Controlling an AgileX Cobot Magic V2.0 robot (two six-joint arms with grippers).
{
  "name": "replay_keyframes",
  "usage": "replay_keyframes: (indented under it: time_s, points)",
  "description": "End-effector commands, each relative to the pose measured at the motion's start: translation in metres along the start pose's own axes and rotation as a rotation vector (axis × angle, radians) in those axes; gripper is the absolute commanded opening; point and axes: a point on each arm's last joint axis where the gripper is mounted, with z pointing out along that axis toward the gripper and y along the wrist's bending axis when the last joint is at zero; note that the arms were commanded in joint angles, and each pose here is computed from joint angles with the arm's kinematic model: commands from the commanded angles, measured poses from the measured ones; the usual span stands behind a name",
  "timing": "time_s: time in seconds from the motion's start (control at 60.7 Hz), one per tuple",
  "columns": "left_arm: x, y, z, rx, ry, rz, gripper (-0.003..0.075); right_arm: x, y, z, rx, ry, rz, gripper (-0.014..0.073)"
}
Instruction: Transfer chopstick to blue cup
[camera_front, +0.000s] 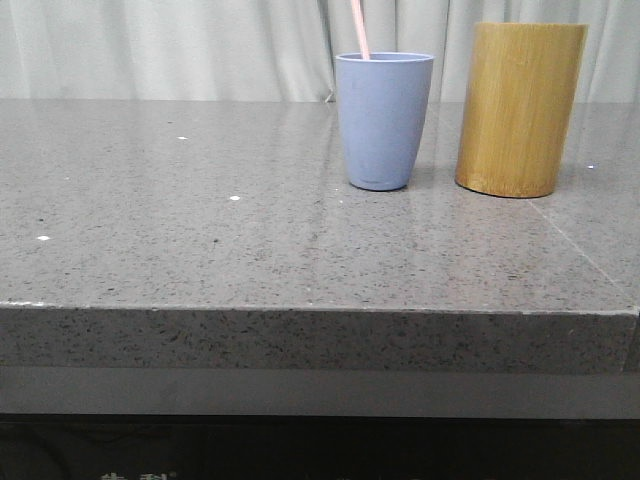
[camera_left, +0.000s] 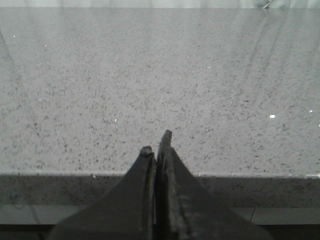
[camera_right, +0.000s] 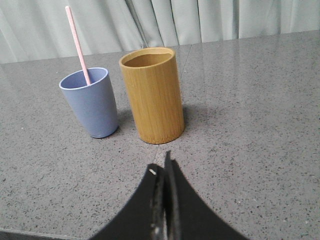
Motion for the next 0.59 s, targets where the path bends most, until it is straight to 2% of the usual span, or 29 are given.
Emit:
replay_keyframes:
  time_s: [0.0,0.577]
  points:
    - [-0.0093,0.0016,-0.0014,-0.015,-0.167,-0.059,-0.0018,-0.0151,0.0019,-0.002,-0.002,-0.096,0.003,-0.0052]
    - [-0.0092,0.0017,-0.0015,-0.017,-0.162,-0.051,-0.0018,-0.0151,0.0019,-0.002,-0.002,-0.096,0.003,-0.0052]
